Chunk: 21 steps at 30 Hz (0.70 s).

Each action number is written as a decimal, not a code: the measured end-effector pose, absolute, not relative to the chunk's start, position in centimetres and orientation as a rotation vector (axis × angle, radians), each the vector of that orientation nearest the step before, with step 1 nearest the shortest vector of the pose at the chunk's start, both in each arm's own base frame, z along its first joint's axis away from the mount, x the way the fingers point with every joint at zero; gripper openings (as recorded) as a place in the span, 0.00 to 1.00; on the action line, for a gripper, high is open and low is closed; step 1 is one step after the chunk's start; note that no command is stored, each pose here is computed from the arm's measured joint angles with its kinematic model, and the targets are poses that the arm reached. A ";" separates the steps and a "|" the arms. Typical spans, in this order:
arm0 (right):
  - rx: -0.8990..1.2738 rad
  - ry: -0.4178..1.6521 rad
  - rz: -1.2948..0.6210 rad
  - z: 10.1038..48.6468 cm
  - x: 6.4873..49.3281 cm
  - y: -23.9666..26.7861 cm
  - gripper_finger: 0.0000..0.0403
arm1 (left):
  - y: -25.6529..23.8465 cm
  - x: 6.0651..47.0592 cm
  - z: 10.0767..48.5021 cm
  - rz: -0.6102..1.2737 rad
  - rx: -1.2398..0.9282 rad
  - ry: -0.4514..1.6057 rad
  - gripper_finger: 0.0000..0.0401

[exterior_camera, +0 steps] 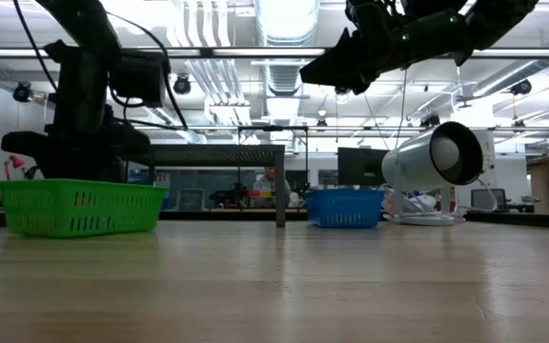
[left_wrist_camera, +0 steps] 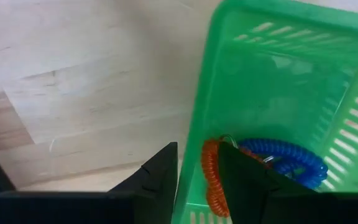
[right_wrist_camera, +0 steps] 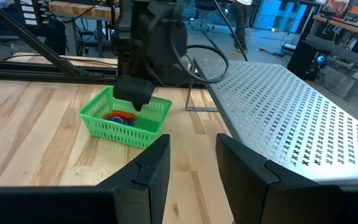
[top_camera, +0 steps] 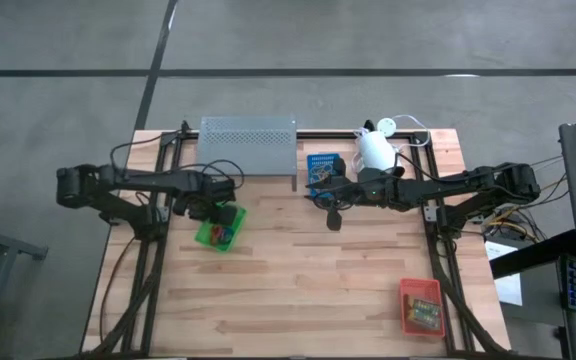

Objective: Pick & Place Office Desk Supplies
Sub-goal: Put the green bin on the shelf

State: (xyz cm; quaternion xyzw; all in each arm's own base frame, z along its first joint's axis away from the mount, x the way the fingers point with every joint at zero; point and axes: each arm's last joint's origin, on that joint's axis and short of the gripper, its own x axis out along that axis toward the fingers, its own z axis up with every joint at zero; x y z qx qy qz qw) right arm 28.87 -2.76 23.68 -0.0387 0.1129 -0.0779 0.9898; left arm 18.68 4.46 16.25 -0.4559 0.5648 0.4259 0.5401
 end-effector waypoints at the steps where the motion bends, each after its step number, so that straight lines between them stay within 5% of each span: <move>1: -0.078 0.227 -0.157 23.7 28.9 -2.8 0.32 | 4.2 18.7 16.3 1.016 -1.077 1.339 0.29; 21: -0.078 0.227 -0.157 23.7 28.9 -2.8 0.32 | 3.5 19.0 15.9 1.036 -1.076 1.294 0.29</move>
